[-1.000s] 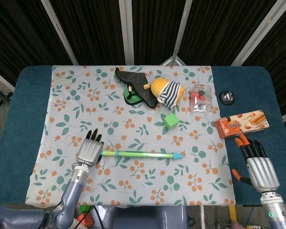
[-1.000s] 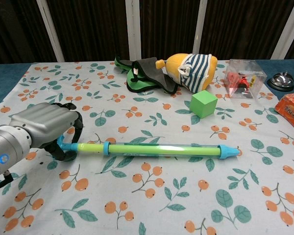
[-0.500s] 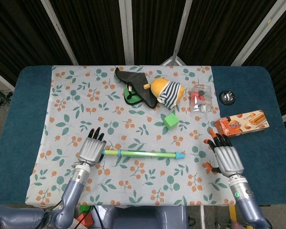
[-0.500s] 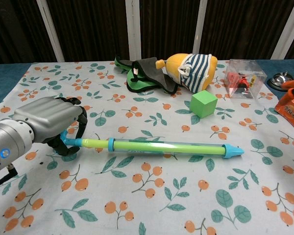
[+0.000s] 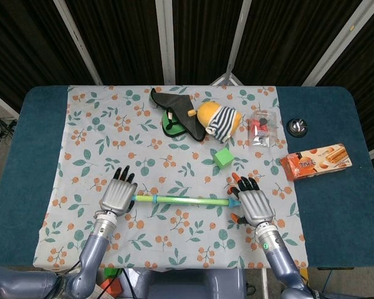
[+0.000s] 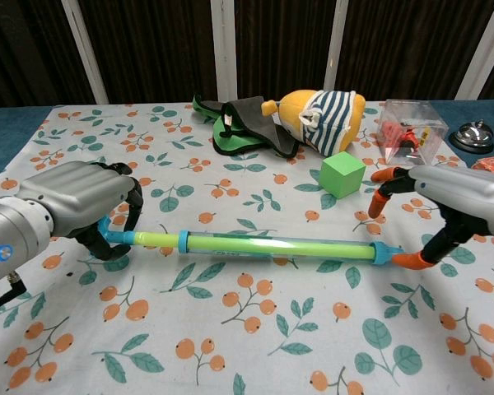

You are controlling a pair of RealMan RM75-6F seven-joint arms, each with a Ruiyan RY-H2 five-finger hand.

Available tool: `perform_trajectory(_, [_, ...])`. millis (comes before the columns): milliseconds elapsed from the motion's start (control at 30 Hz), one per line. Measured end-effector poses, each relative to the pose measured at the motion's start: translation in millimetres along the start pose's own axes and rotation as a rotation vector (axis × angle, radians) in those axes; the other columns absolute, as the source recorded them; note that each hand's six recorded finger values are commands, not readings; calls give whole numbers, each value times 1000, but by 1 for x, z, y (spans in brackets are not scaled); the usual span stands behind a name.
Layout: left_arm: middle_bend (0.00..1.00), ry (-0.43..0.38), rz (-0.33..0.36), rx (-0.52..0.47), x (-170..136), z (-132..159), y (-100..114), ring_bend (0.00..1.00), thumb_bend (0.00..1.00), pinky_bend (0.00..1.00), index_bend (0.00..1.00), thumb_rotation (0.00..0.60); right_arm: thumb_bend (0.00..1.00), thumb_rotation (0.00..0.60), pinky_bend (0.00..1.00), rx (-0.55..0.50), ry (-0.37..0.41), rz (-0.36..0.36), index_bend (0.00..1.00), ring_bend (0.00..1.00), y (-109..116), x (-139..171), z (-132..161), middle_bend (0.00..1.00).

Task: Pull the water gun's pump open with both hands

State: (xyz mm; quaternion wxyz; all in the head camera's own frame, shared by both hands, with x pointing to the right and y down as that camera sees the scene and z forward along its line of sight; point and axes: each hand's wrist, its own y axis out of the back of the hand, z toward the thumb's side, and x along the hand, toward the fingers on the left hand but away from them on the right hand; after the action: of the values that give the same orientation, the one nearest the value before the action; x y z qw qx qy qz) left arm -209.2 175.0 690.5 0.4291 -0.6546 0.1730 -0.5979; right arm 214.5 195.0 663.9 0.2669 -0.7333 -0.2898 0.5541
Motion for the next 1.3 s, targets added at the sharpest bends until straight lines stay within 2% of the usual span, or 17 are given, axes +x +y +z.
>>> perform_trajectory(233, [193,11,0,-1,1,-6,1,0,528,104,599,600,304,600,0,5,-28,-5,358,0,-6,-13,8,97])
perform_trajectory(567, [193,16,-4,-6,2,-12,1,0,528,104,605,600,303,600,0,27,-90,20,359,0,-20,-22,-2,97])
perform_trajectory(700, [193,12,-5,-7,2,-12,1,0,527,104,605,600,304,600,0,35,-100,32,407,0,-26,-22,-4,99])
perform_trajectory(833, [192,9,-6,-5,2,-12,0,0,527,104,606,600,304,600,0,36,-102,29,444,0,-27,-23,-5,115])
perform_trajectory(1300, [191,9,-5,-16,2,-11,0,0,528,104,608,600,304,600,0,3,-80,25,445,0,-31,-27,8,115])
